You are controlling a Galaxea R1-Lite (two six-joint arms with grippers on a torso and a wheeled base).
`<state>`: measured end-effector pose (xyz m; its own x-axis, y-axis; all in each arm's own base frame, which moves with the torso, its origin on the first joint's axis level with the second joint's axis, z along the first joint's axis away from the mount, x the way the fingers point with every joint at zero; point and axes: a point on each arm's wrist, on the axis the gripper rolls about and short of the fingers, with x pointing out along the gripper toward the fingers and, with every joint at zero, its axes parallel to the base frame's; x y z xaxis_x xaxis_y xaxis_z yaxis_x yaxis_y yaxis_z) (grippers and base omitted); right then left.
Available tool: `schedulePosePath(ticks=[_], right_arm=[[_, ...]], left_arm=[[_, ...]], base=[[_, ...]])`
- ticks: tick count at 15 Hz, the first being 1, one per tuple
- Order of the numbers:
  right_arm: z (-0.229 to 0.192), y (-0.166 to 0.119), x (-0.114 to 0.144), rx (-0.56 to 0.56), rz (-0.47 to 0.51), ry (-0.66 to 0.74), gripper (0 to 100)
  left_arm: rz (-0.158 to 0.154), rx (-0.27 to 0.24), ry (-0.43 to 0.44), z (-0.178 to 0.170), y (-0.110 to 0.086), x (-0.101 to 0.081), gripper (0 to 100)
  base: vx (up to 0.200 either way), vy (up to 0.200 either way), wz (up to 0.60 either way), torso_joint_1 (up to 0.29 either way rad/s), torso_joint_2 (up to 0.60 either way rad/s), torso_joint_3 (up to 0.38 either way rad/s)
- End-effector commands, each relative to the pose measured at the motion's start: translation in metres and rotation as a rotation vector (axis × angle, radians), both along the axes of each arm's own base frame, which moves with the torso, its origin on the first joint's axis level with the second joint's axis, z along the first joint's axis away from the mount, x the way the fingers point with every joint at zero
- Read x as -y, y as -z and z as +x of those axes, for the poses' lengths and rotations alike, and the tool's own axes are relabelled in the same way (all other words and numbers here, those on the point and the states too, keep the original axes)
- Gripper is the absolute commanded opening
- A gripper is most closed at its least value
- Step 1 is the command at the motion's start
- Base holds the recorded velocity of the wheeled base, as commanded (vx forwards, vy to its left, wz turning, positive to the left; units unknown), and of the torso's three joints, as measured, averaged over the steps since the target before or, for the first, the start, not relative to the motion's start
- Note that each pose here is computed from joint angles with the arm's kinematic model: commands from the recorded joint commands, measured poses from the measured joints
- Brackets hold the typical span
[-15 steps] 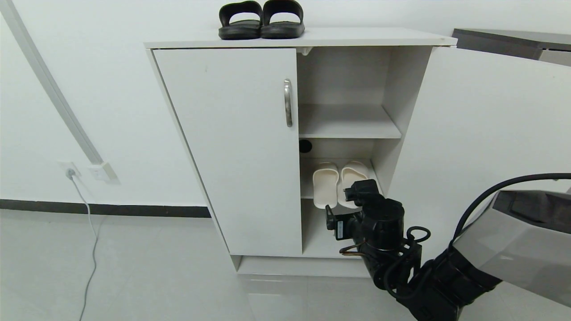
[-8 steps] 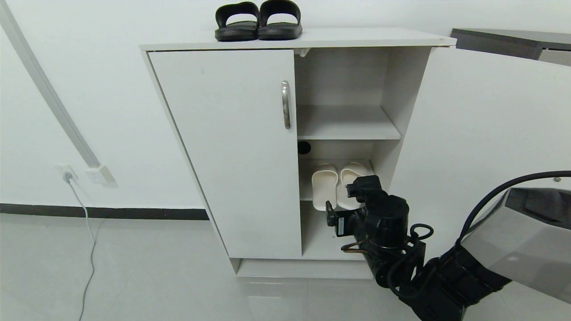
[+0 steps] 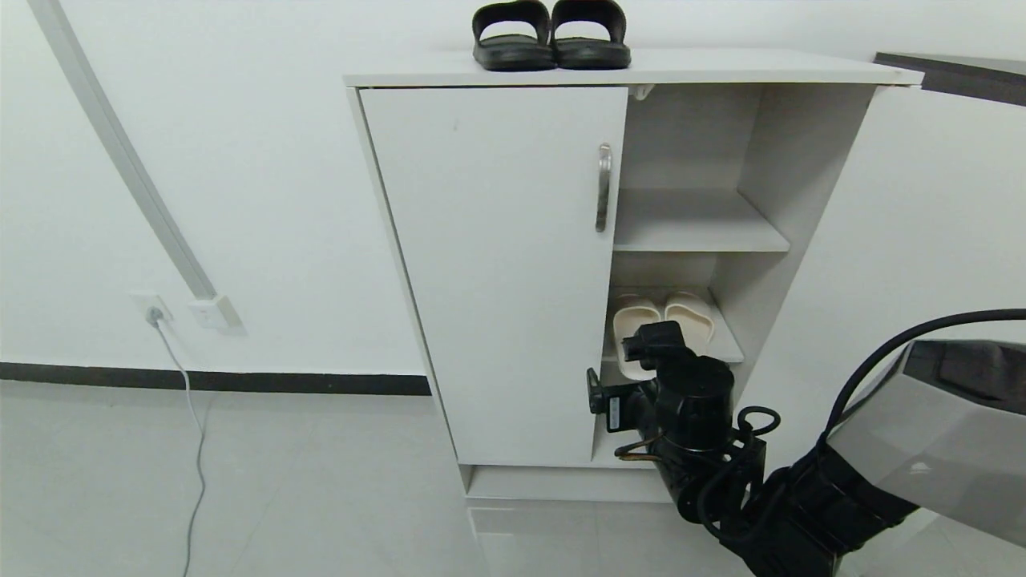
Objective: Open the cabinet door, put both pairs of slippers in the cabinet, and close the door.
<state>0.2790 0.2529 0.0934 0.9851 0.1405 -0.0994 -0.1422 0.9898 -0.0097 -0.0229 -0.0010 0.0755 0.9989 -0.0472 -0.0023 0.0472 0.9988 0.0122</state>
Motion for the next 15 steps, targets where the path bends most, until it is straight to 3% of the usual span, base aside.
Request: schedulePosePath(ticks=[1,5,15], right_arm=[[-0.001,0.001,0.000,-0.002,-0.002,-0.002,100],[-0.001,-0.001,0.000,0.010,0.010,-0.003,100],[-0.006,0.006,0.014,0.055,-0.041,-0.056,100]], left_arm=[[0.000,-0.001,0.000,0.000,0.000,0.000,0],[0.000,-0.002,0.000,0.000,0.000,0.000,0],[-0.006,-0.001,-0.001,0.000,0.000,0.000,0]], base=[[0.000,0.200,0.00,0.007,0.00,0.007],[0.000,0.200,0.00,0.000,0.00,0.001],[0.000,0.000,0.00,0.000,0.00,0.000]])
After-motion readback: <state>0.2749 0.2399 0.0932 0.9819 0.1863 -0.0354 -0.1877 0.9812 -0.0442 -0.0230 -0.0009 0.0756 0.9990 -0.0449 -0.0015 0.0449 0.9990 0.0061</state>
